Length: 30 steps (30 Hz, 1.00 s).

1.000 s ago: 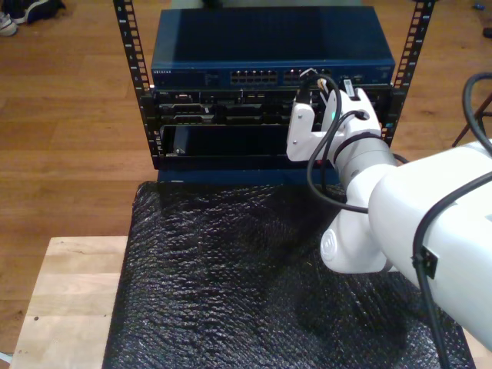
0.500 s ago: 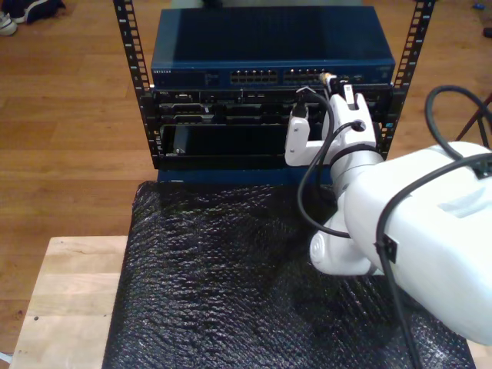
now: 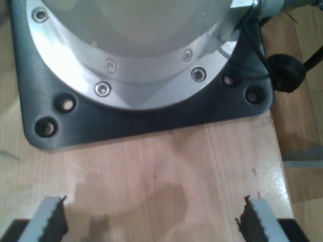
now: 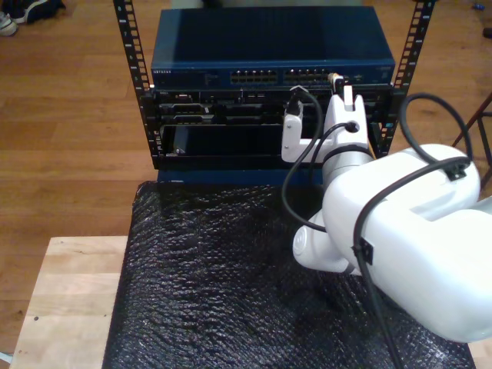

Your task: Grab the cable and plug it in

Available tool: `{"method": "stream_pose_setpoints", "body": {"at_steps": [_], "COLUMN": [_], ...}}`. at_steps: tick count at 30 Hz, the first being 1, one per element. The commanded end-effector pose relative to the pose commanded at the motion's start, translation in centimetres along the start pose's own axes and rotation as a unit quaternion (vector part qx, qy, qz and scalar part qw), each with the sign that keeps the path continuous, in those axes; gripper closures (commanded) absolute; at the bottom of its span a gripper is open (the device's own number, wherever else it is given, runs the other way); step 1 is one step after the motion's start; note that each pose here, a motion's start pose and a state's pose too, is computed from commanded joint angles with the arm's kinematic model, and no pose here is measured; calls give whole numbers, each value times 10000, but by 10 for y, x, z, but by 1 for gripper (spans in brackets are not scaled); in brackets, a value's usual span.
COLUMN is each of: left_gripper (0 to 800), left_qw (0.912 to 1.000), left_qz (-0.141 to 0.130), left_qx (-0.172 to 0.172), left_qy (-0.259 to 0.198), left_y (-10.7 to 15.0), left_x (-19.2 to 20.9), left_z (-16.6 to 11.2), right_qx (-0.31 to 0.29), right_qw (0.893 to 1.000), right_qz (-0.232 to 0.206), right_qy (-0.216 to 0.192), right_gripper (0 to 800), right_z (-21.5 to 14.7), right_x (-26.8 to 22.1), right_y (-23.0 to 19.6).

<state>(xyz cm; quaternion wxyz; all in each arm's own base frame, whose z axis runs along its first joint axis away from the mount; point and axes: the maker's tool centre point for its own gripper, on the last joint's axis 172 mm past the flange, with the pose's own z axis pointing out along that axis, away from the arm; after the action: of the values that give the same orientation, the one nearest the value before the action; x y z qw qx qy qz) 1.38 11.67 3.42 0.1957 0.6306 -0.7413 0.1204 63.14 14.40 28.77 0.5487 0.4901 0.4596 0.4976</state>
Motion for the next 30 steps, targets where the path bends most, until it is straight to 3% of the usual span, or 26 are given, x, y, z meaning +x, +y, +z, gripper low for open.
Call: {"method": "stream_pose_setpoints", "body": {"at_steps": [30], "left_gripper": [0], "left_qw": [10000], "left_qz": [0], "left_qx": [0], "left_qy": [0], "left_y": [0], "left_x": [0], "left_z": [0], "right_qx": [-105], "right_qw": [9999], "right_qz": [103], "right_qy": [-52], "right_gripper": [800], "right_z": [21], "right_x": [10], "right_y": [-15]}}
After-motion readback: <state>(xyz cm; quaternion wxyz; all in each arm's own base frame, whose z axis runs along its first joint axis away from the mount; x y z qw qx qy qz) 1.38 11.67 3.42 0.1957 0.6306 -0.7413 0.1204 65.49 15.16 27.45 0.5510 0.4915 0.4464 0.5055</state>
